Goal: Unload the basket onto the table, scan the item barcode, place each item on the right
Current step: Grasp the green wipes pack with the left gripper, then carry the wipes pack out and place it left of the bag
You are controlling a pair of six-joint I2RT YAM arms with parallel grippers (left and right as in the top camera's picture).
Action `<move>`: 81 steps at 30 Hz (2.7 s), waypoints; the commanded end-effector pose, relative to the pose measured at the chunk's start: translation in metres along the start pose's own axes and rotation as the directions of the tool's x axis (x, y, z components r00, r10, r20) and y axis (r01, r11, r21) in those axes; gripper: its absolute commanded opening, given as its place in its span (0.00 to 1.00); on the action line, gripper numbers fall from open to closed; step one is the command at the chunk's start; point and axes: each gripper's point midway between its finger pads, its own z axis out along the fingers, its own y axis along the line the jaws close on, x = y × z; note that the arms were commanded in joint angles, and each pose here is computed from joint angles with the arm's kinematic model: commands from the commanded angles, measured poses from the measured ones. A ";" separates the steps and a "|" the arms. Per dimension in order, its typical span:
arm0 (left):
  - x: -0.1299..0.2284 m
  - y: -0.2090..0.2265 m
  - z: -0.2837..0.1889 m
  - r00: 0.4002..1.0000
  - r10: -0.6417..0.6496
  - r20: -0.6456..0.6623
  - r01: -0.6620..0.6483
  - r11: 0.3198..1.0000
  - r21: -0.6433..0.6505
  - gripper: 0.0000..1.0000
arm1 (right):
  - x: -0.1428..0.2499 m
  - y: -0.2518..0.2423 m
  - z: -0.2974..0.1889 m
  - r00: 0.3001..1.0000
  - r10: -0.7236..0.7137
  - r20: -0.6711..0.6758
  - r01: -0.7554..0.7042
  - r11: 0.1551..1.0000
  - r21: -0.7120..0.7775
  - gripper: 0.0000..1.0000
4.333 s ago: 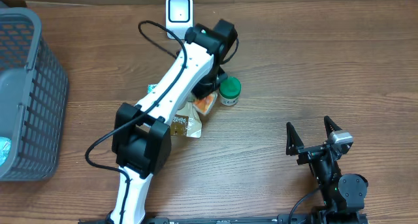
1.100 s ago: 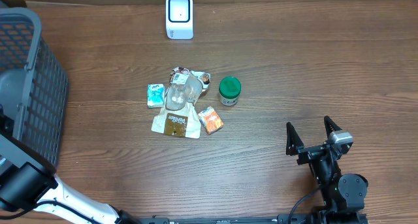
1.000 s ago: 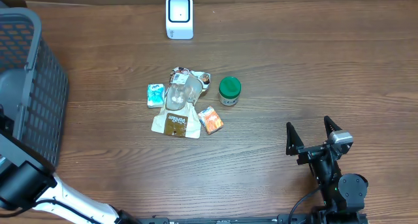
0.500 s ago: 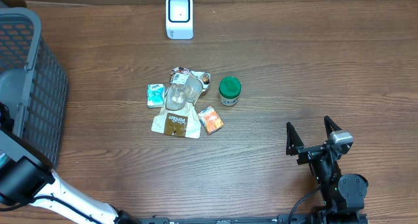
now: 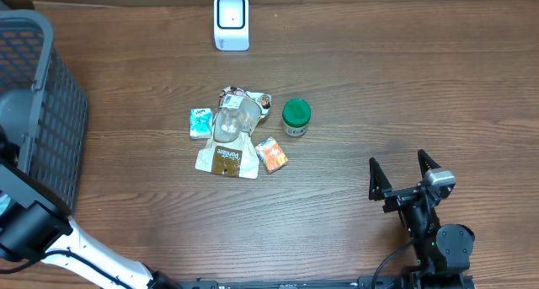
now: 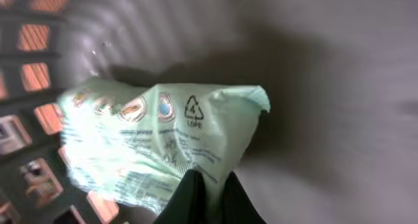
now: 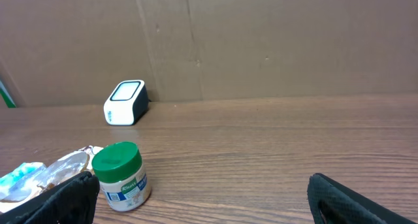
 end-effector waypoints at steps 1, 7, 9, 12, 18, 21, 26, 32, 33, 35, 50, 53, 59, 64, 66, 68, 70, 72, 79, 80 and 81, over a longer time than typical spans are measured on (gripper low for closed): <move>-0.028 -0.012 -0.059 0.991 -0.089 0.103 0.073 0.986 0.150 0.04 | 0.002 -0.001 0.000 1.000 -0.001 0.001 0.001 1.000 0.002 1.00; -0.042 -0.016 -0.163 0.956 -0.170 0.239 0.075 0.929 0.363 0.04 | 0.002 -0.001 0.000 1.000 -0.001 0.001 0.001 1.000 0.002 1.00; -0.041 -0.017 -0.205 0.935 -0.194 0.298 0.042 0.893 0.448 0.04 | 0.002 -0.001 0.000 1.000 -0.001 0.001 0.001 1.000 0.002 1.00; -0.030 -0.016 -0.269 0.893 -0.227 0.389 -0.033 0.828 0.559 0.04 | 0.002 -0.001 0.000 1.000 -0.001 0.001 0.001 1.000 0.002 1.00; 0.039 -0.027 -0.388 0.810 -0.218 0.544 -0.285 0.664 0.691 0.04 | 0.002 -0.001 0.000 1.000 -0.001 0.001 0.001 1.000 0.002 1.00; 0.084 -0.046 -0.420 0.775 -0.140 0.616 -0.424 0.608 0.671 0.04 | 0.002 -0.001 0.000 1.000 -0.001 0.001 0.001 1.000 0.002 1.00; 0.160 -0.088 -0.419 0.754 0.098 0.650 -0.573 0.583 0.577 0.04 | 0.002 -0.001 0.000 1.000 -0.001 0.001 0.001 1.000 0.002 1.00; 0.234 -0.142 -0.379 0.672 0.400 0.623 -0.721 0.547 0.426 0.04 | 0.002 -0.001 0.000 1.000 -0.001 0.001 0.001 1.000 0.002 1.00; 0.243 -0.149 -0.370 0.663 0.434 0.610 -0.733 0.542 0.411 0.04 | 0.002 -0.001 0.000 1.000 -0.001 0.001 0.001 1.000 0.002 1.00; 0.266 -0.168 -0.336 0.650 0.526 0.548 -0.752 0.549 0.366 0.04 | 0.002 -0.001 0.000 1.000 -0.001 0.001 0.001 1.000 0.002 1.00; 0.269 -0.207 -0.194 0.792 0.454 0.408 -0.577 0.775 0.257 0.04 | 0.002 -0.001 0.000 1.000 -0.001 0.001 0.001 1.000 0.002 1.00; 0.261 -0.220 -0.179 0.799 0.414 0.437 -0.557 0.783 0.278 0.04 | 0.002 -0.001 0.000 1.000 -0.001 0.001 0.001 1.000 0.002 1.00; 0.248 -0.243 -0.156 0.766 0.355 0.536 -0.561 0.777 0.287 0.04 | 0.002 -0.001 0.000 1.000 -0.001 0.001 0.001 1.000 0.002 1.00; 0.246 -0.260 -0.144 0.698 0.370 0.612 -0.629 0.725 0.279 0.04 | 0.002 -0.001 0.000 1.000 -0.001 0.001 0.001 1.000 0.002 1.00; 0.247 -0.264 -0.141 0.678 0.379 0.630 -0.652 0.707 0.275 0.04 | 0.002 -0.001 0.000 1.000 -0.001 0.001 0.001 1.000 0.002 1.00; 0.248 -0.265 -0.139 0.665 0.388 0.638 -0.664 0.697 0.269 0.04 | 0.002 -0.001 0.000 1.000 -0.001 0.001 0.001 1.000 0.002 1.00; 0.249 -0.266 -0.137 0.666 0.389 0.636 -0.666 0.695 0.272 0.04 | 0.002 -0.001 0.000 1.000 -0.001 0.001 0.001 1.000 0.002 1.00; 0.253 -0.270 -0.134 0.670 0.400 0.625 -0.674 0.681 0.286 0.04 | 0.002 -0.001 0.000 1.000 -0.001 0.001 0.001 1.000 0.002 1.00; 0.283 -0.293 -0.114 0.689 0.474 0.548 -0.711 0.589 0.384 0.04 | 0.002 -0.001 0.000 1.000 -0.001 0.001 0.001 1.000 0.002 1.00; 0.291 -0.296 -0.112 0.692 0.491 0.528 -0.715 0.565 0.412 0.04 | 0.002 -0.001 0.000 1.000 -0.001 0.001 0.001 1.000 0.002 1.00; 0.297 -0.297 -0.112 0.693 0.503 0.516 -0.718 0.546 0.432 0.04 | 0.002 -0.001 0.000 1.000 -0.001 0.001 0.001 1.000 0.002 1.00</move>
